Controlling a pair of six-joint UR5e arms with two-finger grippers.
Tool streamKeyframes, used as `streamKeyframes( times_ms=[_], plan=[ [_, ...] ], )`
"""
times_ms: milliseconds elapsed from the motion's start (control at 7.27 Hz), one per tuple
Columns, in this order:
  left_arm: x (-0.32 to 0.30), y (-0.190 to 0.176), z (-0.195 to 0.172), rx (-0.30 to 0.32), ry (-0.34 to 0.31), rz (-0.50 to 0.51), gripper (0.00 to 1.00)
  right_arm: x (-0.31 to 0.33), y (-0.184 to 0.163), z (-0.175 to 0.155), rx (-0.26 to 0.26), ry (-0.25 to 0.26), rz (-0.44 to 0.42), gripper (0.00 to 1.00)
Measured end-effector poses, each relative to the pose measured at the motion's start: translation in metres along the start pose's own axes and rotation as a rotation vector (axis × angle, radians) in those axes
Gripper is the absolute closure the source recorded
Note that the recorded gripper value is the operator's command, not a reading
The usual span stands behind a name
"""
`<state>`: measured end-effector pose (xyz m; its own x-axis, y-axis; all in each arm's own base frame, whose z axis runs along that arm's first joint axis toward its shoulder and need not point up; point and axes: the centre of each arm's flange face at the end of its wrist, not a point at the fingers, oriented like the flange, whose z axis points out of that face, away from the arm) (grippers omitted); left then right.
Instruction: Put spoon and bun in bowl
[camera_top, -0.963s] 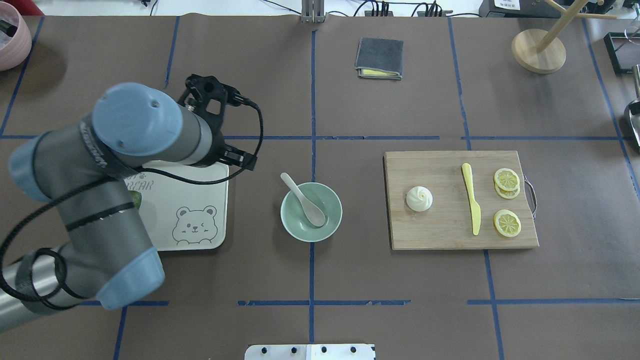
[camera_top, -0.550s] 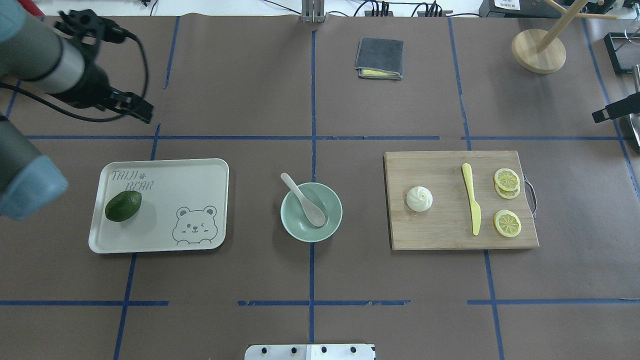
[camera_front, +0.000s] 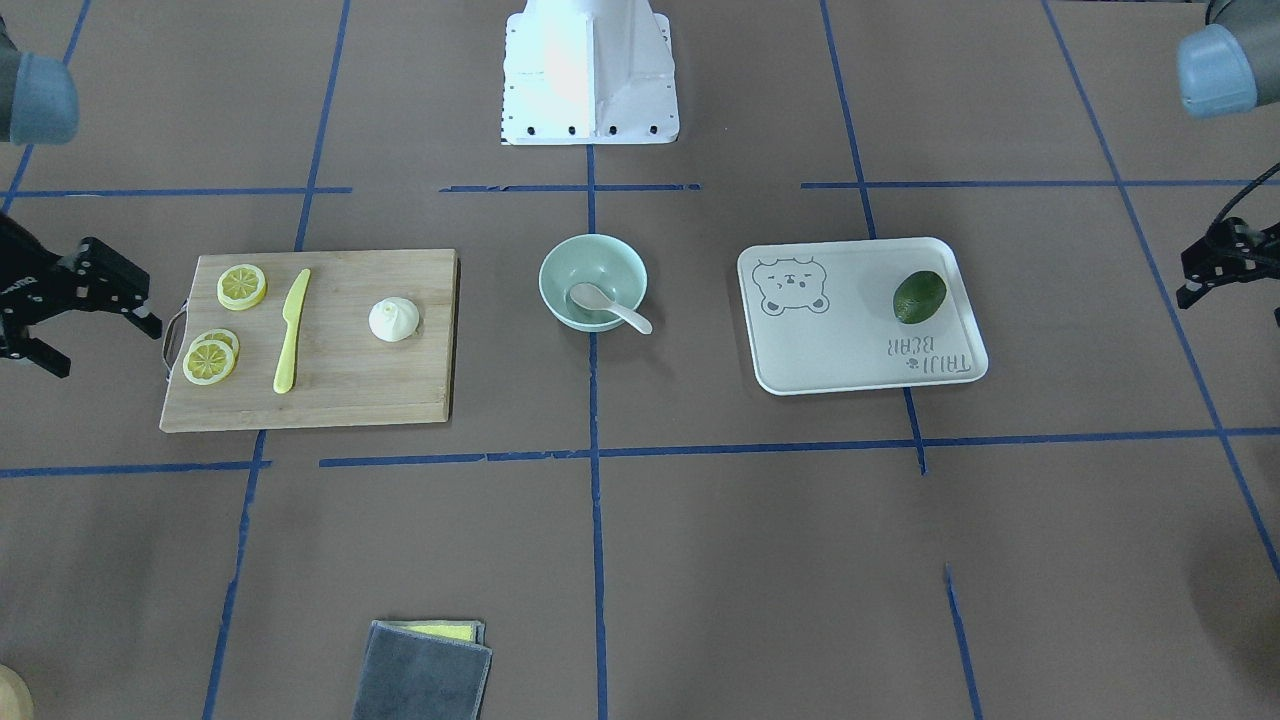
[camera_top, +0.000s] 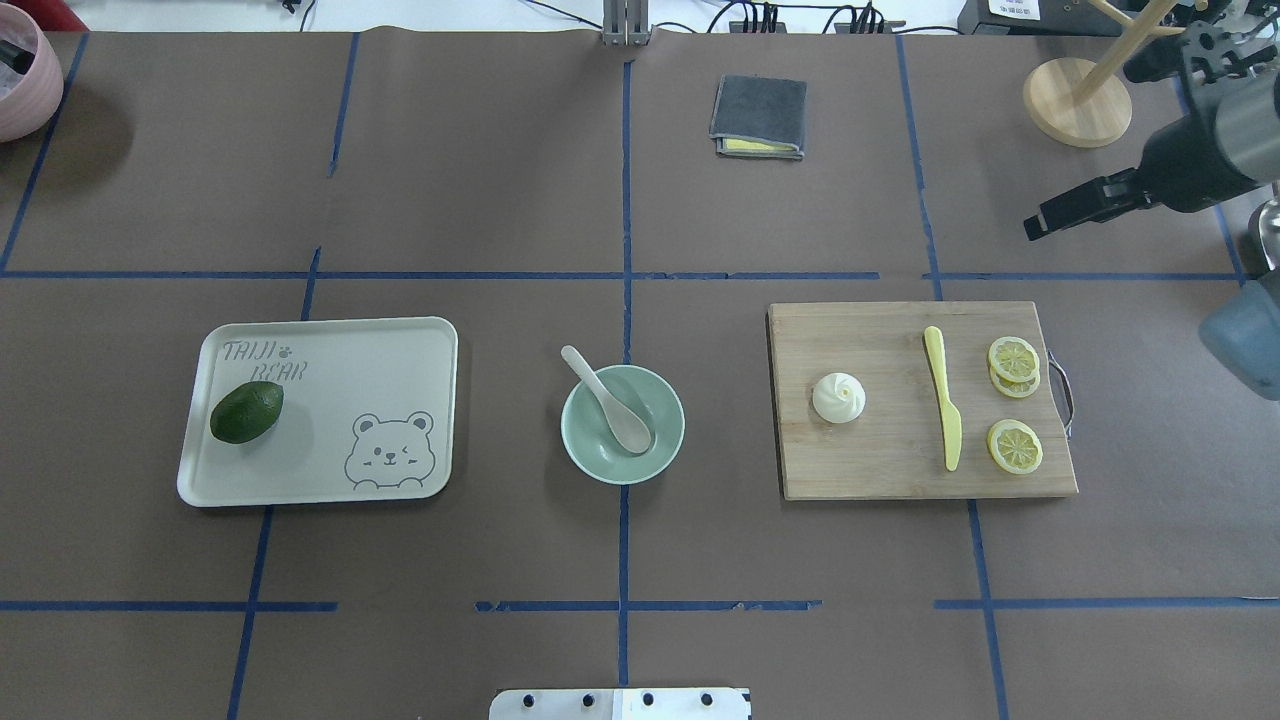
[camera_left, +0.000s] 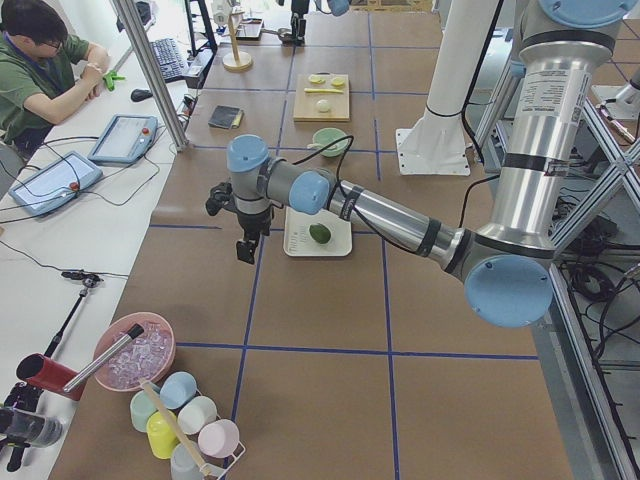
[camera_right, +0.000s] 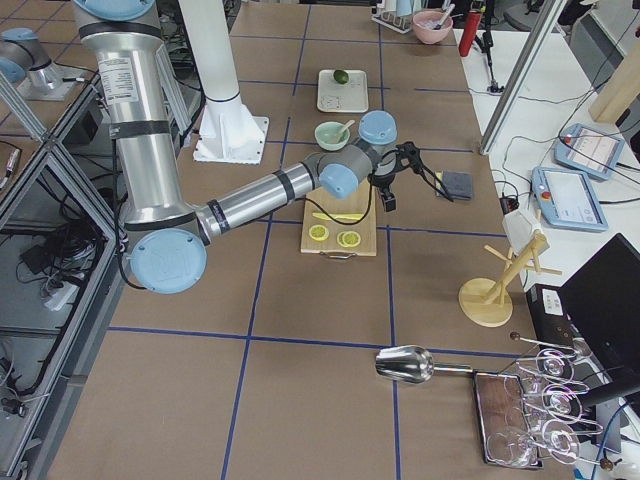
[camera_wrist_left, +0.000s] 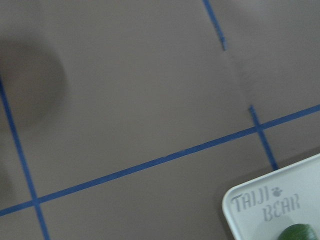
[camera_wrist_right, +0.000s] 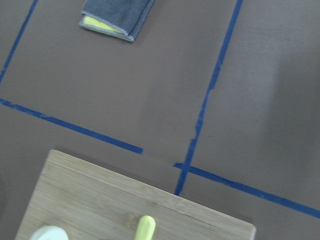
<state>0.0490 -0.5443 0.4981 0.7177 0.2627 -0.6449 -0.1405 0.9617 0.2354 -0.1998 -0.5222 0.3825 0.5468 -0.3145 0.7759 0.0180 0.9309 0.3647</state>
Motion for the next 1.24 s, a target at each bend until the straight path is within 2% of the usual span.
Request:
streamKeyframes(
  times_ms=[275, 413, 688, 963, 1239],
  plan=[
    [-0.072, 0.04, -0.001, -0.019, -0.019, -0.036, 0.0, -0.075, -0.014, 0.018, 0.014, -0.006, 0.038, 0.0],
    [-0.101, 0.062, -0.006, -0.019, -0.025, -0.043, 0.0, -0.107, -0.015, 0.031, 0.002, 0.028, 0.049, 0.0],
    [-0.129, 0.093, -0.002, -0.044, -0.024, -0.084, 0.0, -0.15, 0.008, 0.073, -0.027, 0.107, 0.046, 0.01],
    [-0.136, 0.097, 0.004, -0.06, -0.021, -0.101, 0.0, -0.182, 0.04, 0.115, -0.021, 0.179, 0.02, 0.18],
    [-0.15, 0.104, 0.02, -0.093, -0.013, -0.13, 0.0, -0.196, 0.063, 0.147, -0.044, 0.213, 0.007, 0.39]
  ],
)
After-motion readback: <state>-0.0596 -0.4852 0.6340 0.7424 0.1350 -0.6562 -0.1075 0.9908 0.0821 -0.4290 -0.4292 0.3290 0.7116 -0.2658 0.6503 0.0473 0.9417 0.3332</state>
